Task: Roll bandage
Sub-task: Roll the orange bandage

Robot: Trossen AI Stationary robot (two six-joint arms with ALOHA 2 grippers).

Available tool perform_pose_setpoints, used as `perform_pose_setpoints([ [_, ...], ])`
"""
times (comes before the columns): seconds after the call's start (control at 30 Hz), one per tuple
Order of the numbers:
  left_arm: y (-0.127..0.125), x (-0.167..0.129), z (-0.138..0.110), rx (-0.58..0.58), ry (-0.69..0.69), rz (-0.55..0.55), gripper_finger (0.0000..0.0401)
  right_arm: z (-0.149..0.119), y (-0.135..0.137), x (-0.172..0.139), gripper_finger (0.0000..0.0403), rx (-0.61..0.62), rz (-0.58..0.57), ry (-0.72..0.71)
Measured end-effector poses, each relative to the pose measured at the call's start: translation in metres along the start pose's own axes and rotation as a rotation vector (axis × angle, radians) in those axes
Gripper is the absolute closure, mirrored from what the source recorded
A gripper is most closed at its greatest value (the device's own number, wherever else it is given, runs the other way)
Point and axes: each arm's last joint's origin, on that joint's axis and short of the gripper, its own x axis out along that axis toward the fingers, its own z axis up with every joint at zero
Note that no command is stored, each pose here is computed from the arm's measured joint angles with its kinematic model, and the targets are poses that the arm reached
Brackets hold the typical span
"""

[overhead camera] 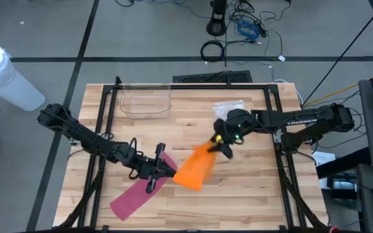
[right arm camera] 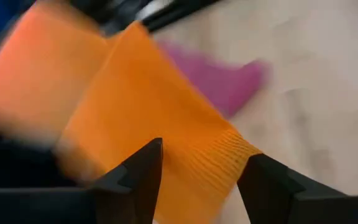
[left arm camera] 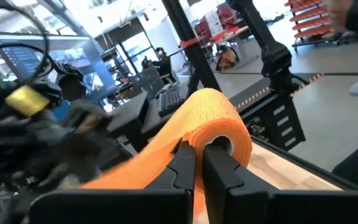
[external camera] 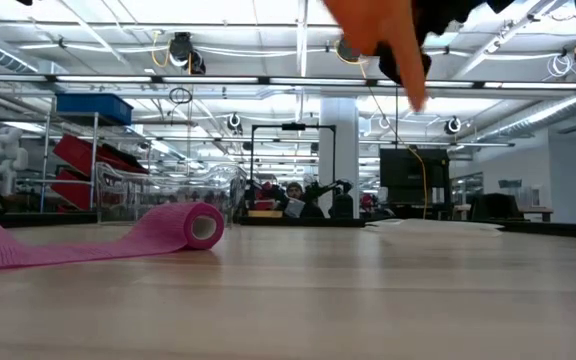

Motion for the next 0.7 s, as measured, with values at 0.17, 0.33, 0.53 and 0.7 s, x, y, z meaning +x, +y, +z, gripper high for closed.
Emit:
perform_pose_setpoints([
  [0.17,-0.001,0.000,0.000,-0.001,-0.003,-0.011,0.0390,0.013,-0.008,-0.003,0.0226,0.047,-0.089,-0.148],
  [0.33,-0.004,0.000,0.006,-0.006,-0.053,-0.022,0.0390,-0.004,-0.014,0.005,0.0227,0.078,0.024,0.104],
  [0.53,-0.005,-0.001,0.013,-0.015,-0.108,0.000,0.0390,-0.018,-0.012,0.011,0.0227,0.053,-0.067,0.194],
  [0.7,-0.002,-0.002,0.019,-0.079,-0.138,0.081,0.0390,-0.025,-0.004,0.009,0.0228,-0.126,-0.252,0.165],
])
